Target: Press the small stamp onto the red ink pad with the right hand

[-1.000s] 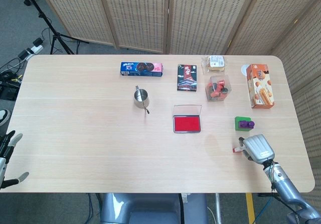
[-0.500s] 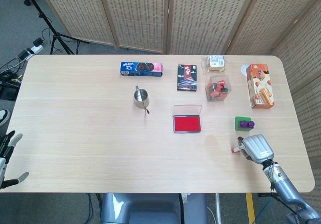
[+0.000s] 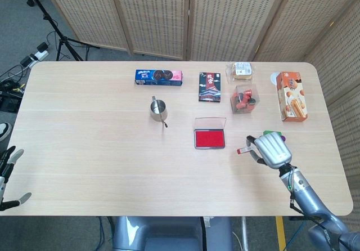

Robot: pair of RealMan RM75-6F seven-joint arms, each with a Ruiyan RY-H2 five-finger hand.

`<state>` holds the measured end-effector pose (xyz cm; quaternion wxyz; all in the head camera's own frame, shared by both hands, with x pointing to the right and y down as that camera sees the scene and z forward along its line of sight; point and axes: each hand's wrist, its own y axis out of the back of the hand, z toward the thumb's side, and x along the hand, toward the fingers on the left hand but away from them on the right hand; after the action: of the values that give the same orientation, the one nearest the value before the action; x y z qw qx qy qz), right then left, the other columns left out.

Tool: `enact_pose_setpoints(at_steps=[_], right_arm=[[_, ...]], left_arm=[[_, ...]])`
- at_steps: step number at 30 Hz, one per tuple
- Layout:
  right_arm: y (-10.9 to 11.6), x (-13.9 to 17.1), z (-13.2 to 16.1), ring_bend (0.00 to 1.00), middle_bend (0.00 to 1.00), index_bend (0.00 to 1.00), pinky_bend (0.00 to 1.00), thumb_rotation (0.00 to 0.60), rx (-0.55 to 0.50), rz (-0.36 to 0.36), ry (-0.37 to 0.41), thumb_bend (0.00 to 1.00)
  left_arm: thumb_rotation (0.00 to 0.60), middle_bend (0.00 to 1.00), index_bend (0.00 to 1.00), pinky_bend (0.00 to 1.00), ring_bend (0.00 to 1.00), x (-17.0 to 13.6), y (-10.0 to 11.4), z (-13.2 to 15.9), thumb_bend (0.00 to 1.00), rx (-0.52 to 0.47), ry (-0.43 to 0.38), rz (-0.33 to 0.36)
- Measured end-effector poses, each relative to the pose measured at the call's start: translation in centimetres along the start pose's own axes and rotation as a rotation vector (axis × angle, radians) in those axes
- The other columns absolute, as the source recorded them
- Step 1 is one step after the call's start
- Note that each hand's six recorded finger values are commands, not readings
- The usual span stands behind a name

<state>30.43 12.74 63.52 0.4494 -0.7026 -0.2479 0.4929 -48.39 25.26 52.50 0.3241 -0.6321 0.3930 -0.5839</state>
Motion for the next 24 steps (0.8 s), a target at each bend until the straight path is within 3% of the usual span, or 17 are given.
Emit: enact_pose_setpoints(at_steps=[5,10,24], right_arm=[[1.7,-2.9,1.2,1.0,1.0,0.52,1.0,0.6,0.011,0.007,-0.027,0.52],[1.8,-5.4,2.7,1.0,1.0,0.52,1.0,0.6,0.014,0.034,-0.045,0.52],[-3.4,-10.0,7.1,1.0,1.0,0.53,1.0,0.6,0.022,0.121,-0.091,0.54]], left_arm=[[0.6,0.0,0.0,0.0,0.0,0.2,-0.1,-0.2,0.0,-0.001,0.007,-0.006],[0.6,0.0,0.0,0.0,0.0,0.6,-0.3,-0.2,0.0,0.001,0.015,-0.02],[0.6,0.0,0.0,0.0,0.0,1.3,-0.4,-0.6,0.0,-0.017,0.033,-0.04]])
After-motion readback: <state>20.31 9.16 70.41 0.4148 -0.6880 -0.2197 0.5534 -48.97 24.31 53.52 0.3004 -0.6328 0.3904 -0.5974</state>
